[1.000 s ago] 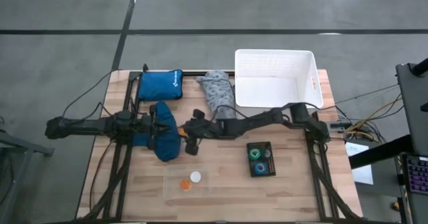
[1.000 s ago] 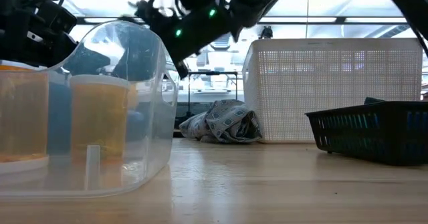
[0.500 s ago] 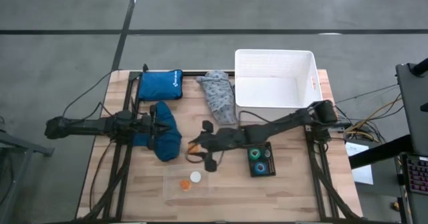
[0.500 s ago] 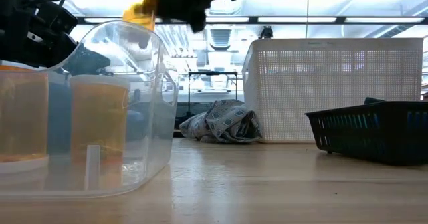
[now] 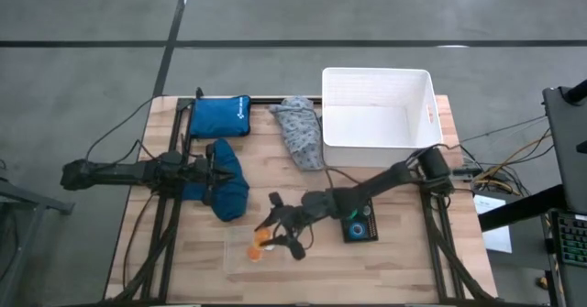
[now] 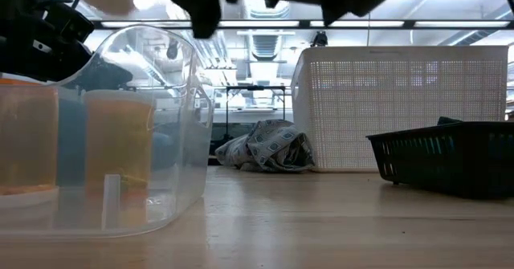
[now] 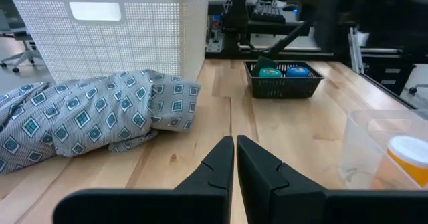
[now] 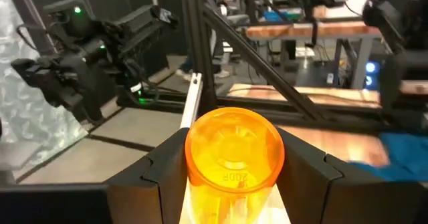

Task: Pick & place medical supplies in basket/bin
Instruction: Put the orange pill bottle into the transparent bin

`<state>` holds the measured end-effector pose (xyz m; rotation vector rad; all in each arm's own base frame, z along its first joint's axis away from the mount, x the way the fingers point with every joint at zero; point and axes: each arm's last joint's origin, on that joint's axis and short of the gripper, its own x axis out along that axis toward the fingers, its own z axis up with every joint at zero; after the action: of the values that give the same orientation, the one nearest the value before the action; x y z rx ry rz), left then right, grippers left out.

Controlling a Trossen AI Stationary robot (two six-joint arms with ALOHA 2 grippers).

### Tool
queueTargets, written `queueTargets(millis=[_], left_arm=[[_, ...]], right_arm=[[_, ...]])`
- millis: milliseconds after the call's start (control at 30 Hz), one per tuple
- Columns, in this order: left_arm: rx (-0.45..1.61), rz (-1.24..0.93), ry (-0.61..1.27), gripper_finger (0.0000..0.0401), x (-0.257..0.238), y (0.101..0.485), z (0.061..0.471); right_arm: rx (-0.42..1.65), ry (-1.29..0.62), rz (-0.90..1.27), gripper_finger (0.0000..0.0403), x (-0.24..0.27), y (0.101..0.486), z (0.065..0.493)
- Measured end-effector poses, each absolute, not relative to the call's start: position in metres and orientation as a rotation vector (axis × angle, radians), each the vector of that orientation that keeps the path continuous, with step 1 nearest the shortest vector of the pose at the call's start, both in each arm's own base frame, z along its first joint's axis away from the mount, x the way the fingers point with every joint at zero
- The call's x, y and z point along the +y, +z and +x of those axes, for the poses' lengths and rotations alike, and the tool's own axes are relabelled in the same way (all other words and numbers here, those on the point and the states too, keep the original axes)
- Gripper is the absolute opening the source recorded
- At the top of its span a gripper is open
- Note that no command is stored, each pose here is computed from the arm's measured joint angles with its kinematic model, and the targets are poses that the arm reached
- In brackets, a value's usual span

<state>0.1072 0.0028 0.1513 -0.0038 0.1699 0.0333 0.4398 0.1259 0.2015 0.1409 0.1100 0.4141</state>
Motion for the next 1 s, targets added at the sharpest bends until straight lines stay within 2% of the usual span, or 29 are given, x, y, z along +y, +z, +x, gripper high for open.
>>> queueTargets(millis=[533,1000], left_arm=[[0.172,-0.001,0.033,0.0026,0.003,0.151,0.107],[0.177,-0.001,0.033,0.0026,0.003,0.151,0.108]], right_arm=[[0.192,0.403,0.064,0.0183,0.146,0.17,0.489],[0.197,0.356,-0.004,0.0183,0.147,0.149,0.498]])
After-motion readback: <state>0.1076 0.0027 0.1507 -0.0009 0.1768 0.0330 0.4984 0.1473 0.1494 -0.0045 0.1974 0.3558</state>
